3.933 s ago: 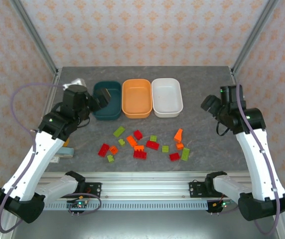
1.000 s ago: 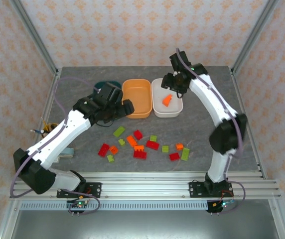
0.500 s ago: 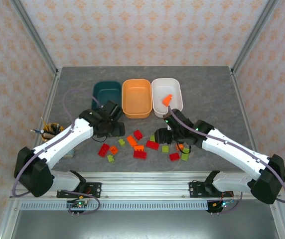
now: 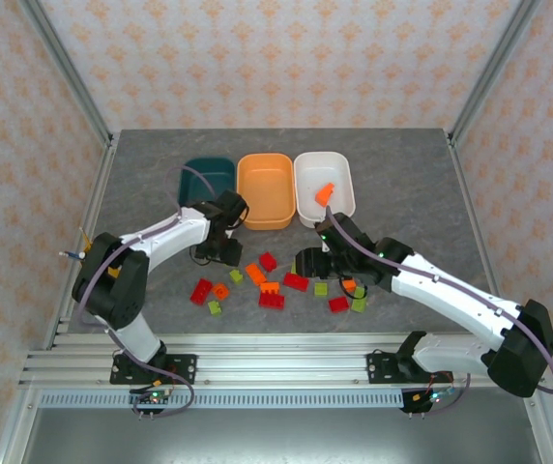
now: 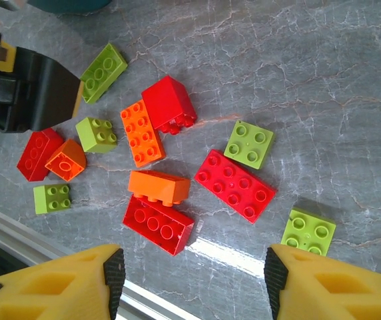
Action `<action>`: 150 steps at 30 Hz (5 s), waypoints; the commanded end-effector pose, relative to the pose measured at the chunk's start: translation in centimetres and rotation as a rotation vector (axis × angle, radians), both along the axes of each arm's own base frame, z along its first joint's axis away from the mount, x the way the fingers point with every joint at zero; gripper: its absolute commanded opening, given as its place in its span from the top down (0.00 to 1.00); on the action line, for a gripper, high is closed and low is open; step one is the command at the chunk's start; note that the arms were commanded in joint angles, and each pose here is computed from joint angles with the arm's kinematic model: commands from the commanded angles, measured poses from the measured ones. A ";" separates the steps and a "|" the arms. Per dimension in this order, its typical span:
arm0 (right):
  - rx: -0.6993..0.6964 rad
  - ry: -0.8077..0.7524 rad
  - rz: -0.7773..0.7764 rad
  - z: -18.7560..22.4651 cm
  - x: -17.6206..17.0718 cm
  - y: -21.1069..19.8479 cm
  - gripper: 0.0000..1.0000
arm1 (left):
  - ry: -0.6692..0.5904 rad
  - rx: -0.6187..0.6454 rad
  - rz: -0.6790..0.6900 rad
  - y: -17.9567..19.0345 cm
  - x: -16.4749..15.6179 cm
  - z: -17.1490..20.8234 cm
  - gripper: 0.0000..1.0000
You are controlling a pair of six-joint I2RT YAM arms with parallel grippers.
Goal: Sort the legos into containers by color
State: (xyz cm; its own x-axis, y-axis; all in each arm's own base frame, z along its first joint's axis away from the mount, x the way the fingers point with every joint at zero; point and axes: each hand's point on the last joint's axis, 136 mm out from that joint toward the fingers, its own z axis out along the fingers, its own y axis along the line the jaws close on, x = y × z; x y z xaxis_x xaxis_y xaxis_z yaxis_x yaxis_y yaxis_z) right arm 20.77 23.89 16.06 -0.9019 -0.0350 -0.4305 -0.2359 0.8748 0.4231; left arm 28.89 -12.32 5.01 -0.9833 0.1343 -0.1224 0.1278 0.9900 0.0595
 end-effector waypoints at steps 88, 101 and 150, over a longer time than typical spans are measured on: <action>0.168 -0.207 0.011 8.3 7.7 1.6 0.04 | -0.199 -0.095 0.349 1.7 3.7 10.9 0.30; 0.172 -0.114 0.125 4.5 2.9 6.8 0.06 | -0.014 -0.083 0.495 6.0 -10.3 3.4 0.18; 0.186 -0.087 0.093 3.8 2.8 7.7 0.06 | 0.140 0.033 0.383 5.0 -8.2 -3.3 0.35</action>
